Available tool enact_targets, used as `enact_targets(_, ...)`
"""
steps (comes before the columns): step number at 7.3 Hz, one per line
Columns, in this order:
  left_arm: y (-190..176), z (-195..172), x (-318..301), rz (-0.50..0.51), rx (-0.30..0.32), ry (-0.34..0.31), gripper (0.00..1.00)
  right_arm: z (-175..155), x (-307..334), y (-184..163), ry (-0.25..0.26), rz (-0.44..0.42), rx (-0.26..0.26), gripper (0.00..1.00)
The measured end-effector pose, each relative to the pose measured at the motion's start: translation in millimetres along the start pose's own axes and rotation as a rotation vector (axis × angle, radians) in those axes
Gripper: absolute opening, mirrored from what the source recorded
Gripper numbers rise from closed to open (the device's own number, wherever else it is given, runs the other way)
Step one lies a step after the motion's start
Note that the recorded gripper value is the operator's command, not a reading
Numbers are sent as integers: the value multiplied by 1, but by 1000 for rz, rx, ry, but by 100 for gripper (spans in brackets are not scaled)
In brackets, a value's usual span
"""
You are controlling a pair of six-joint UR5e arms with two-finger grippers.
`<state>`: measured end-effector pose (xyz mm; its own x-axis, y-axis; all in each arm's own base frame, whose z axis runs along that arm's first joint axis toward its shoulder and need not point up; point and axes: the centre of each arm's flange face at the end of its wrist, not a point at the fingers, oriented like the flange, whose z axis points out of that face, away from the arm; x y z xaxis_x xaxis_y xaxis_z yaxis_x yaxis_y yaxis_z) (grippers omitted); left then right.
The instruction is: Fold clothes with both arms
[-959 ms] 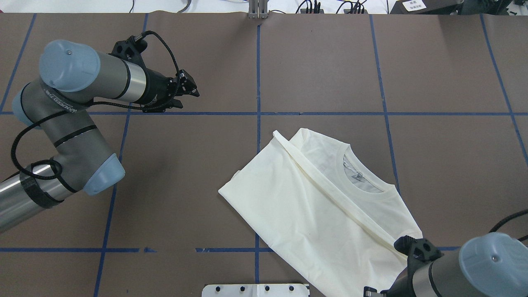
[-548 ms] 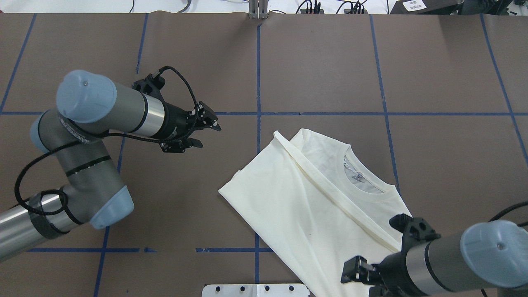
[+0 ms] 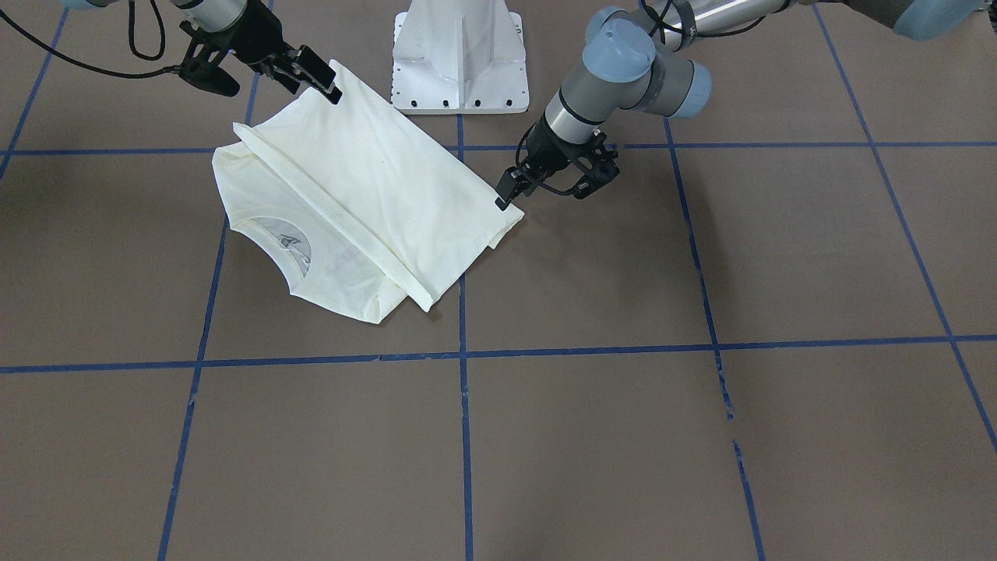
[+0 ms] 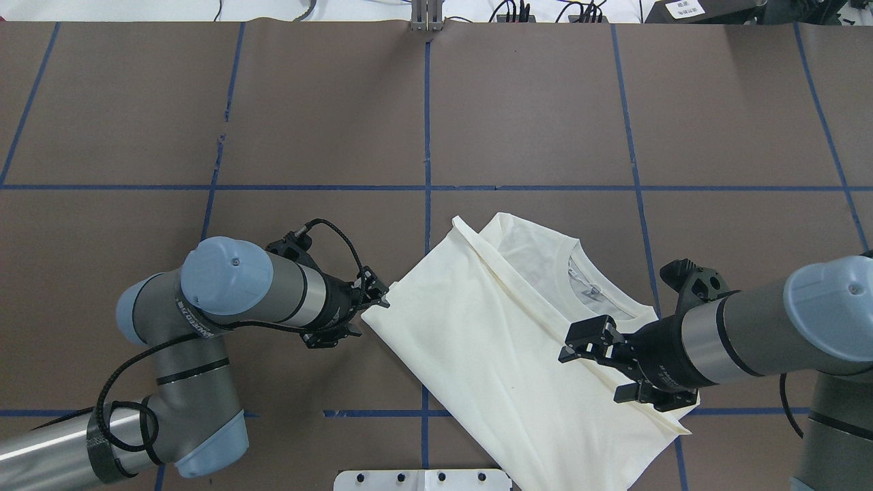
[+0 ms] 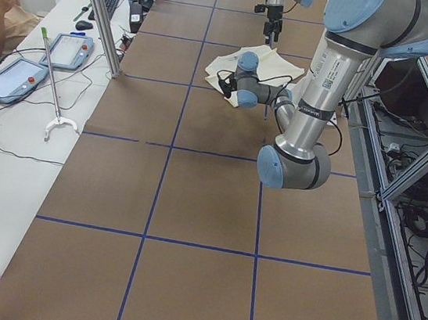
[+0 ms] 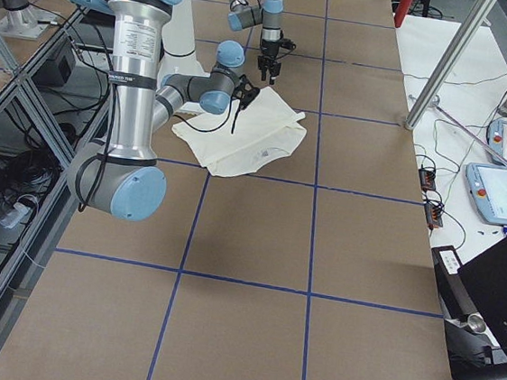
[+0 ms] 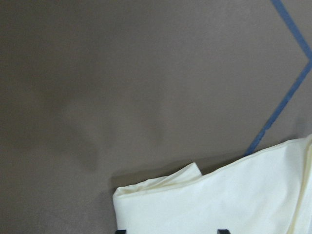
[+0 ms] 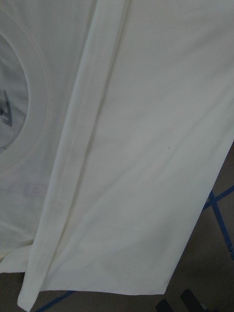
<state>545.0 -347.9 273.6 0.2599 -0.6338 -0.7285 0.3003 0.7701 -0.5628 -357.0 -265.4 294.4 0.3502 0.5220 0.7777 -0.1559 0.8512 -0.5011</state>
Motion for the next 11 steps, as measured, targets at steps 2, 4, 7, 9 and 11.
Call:
enact_targets(2, 5, 11, -1, -2, 4, -22, 55, 3, -11, -11, -14, 11, 18, 100)
enact_targets(4, 5, 14, -1, 2, 10, -23, 38, 4, -11, -15, -15, 17, 25, 100)
enact_targets(7, 2, 20, 1, 7, 28, -17, 0, 4, -10, -17, -13, 22, 30, 100)
enact_targets(9, -6, 16, 5, 23, 46, -7, 0, 5, -8, -21, -8, 27, 36, 100)
enact_targets(11, -48, -8, 24, 108, 117, 31, 0, 9, -9, -26, -9, 31, 55, 100)
